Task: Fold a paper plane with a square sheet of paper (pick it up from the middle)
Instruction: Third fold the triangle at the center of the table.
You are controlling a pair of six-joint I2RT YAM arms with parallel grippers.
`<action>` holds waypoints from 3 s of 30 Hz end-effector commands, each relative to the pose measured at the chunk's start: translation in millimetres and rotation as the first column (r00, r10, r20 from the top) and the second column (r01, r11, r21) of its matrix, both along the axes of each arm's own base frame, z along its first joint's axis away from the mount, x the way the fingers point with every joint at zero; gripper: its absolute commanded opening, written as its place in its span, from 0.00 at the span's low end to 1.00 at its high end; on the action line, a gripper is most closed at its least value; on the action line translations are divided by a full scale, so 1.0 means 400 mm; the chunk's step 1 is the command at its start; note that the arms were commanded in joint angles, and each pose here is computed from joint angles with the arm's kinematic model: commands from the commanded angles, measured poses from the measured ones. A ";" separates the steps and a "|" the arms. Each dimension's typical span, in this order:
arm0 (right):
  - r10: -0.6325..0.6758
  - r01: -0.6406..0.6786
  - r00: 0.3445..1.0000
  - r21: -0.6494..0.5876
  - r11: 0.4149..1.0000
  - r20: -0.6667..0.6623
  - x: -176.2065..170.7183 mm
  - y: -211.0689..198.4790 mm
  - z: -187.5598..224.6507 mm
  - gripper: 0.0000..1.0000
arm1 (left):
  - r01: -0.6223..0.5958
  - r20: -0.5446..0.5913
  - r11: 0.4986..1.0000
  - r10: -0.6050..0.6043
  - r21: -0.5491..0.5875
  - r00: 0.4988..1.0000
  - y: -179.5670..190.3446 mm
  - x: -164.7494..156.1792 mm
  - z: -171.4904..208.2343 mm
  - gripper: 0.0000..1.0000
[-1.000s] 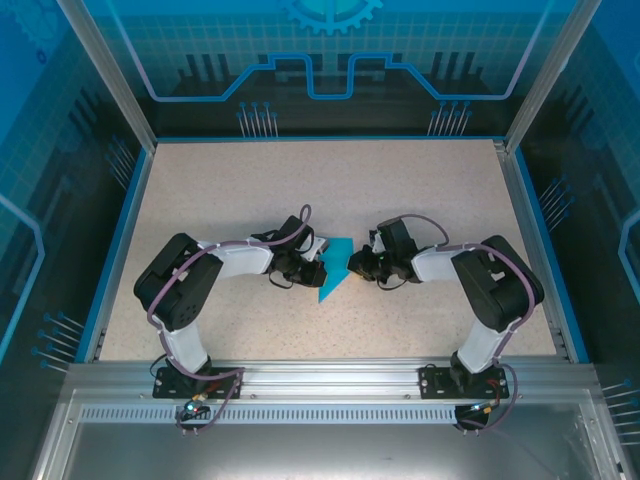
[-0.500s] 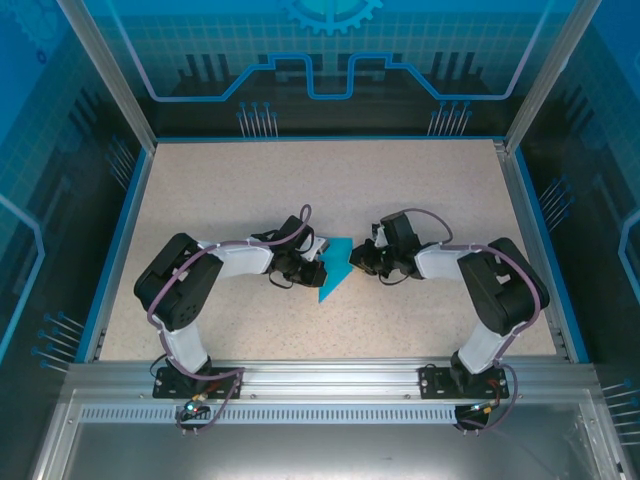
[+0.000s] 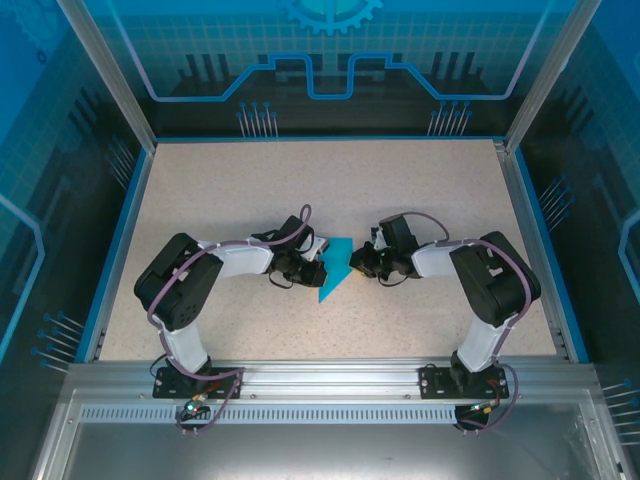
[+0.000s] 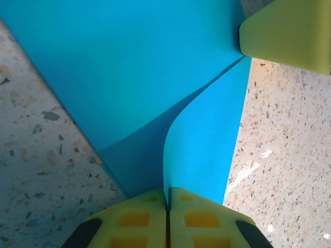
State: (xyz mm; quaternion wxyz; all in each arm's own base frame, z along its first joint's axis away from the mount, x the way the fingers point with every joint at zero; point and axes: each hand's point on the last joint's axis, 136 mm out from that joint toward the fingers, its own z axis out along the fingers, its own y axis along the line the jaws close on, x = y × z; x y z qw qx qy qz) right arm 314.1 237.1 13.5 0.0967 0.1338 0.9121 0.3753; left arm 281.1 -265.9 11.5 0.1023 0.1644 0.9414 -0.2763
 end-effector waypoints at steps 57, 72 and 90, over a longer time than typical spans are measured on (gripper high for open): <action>0.120 -0.122 0.991 0.036 0.992 0.056 -0.005 0.078 0.065 0.14 | -0.273 -0.104 0.959 0.279 0.075 0.955 0.055 0.018 -0.070 0.14; 0.148 -0.148 0.988 0.008 0.989 0.049 -0.034 0.131 0.046 0.13 | -0.270 -0.082 0.960 0.276 0.076 0.958 0.070 0.005 -0.046 0.14; 0.141 -0.141 0.990 -0.034 0.989 -0.015 -0.053 0.103 -0.031 0.13 | -0.204 -0.126 0.954 0.180 -0.220 0.976 -0.029 -0.019 0.175 0.20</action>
